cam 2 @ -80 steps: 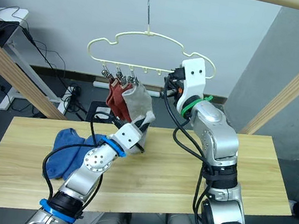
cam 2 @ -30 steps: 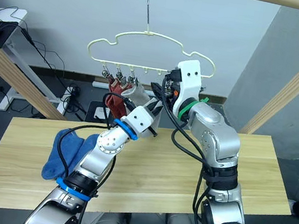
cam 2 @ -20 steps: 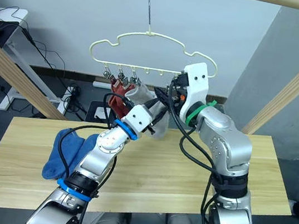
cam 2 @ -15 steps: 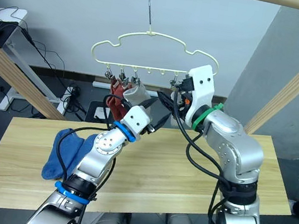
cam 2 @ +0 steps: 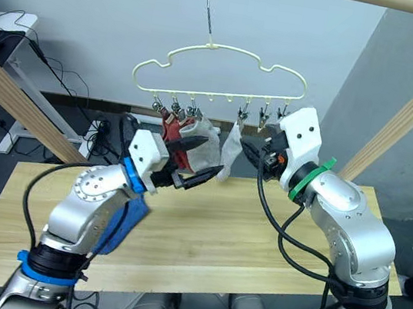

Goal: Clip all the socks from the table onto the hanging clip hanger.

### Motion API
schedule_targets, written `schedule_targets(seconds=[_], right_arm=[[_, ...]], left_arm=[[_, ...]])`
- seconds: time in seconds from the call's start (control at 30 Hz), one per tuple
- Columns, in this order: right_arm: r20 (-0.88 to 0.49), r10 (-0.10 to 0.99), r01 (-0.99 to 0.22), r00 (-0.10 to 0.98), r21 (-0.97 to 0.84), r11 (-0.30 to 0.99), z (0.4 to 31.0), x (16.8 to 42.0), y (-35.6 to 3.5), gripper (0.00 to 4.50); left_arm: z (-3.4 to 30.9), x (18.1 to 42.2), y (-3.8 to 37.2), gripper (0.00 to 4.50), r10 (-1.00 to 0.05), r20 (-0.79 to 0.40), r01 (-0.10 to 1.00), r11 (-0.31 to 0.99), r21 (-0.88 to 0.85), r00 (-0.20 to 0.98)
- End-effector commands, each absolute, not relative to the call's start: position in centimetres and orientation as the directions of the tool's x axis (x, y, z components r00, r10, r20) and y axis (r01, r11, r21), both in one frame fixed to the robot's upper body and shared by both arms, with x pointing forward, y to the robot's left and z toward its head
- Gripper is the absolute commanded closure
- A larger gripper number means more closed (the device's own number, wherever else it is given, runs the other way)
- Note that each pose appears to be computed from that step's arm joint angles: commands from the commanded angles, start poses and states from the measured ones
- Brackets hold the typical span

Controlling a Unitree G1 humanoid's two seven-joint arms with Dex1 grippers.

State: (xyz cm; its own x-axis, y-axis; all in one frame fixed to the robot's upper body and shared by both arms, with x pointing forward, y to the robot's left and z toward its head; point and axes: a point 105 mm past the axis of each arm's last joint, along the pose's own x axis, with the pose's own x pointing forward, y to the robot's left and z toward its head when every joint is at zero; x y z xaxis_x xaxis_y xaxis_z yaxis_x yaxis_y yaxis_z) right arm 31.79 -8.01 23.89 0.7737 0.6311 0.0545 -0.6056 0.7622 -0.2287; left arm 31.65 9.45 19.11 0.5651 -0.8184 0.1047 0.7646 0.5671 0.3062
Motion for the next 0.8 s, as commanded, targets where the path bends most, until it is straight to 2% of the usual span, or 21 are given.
schedule_targets(seconds=[0.03, 0.07, 0.17, 0.4, 0.8], right_arm=[[0.105, 0.604, -0.568, 0.790, -0.245, 0.786, 24.4, 32.0, -8.1, 1.41], [0.106, 0.589, -0.556, 0.801, -0.233, 0.798, 24.3, 32.3, -8.3, 1.41], [0.098, 0.562, -0.535, 0.821, -0.211, 0.818, 24.0, 33.1, -8.4, 2.32], [0.067, 0.493, -0.475, 0.868, -0.179, 0.862, 23.5, 34.8, -8.8, 2.32], [0.058, 0.485, -0.464, 0.873, -0.209, 0.861, 23.7, 36.5, -8.8, 2.32]], left_arm=[[21.3, 30.8, 9.6, 0.85, -0.840, 0.139, 0.783, 0.540, 0.310, 0.524], [21.7, 30.7, 9.7, 0.85, -0.844, 0.140, 0.789, 0.534, 0.305, 0.517], [22.4, 30.5, 9.6, 0.79, -0.857, 0.137, 0.807, 0.515, 0.288, 0.498], [23.9, 30.1, 9.4, 0.79, -0.889, 0.122, 0.845, 0.457, 0.277, 0.441], [24.4, 30.5, 9.4, 0.79, -0.891, 0.117, 0.843, 0.454, 0.288, 0.439]])
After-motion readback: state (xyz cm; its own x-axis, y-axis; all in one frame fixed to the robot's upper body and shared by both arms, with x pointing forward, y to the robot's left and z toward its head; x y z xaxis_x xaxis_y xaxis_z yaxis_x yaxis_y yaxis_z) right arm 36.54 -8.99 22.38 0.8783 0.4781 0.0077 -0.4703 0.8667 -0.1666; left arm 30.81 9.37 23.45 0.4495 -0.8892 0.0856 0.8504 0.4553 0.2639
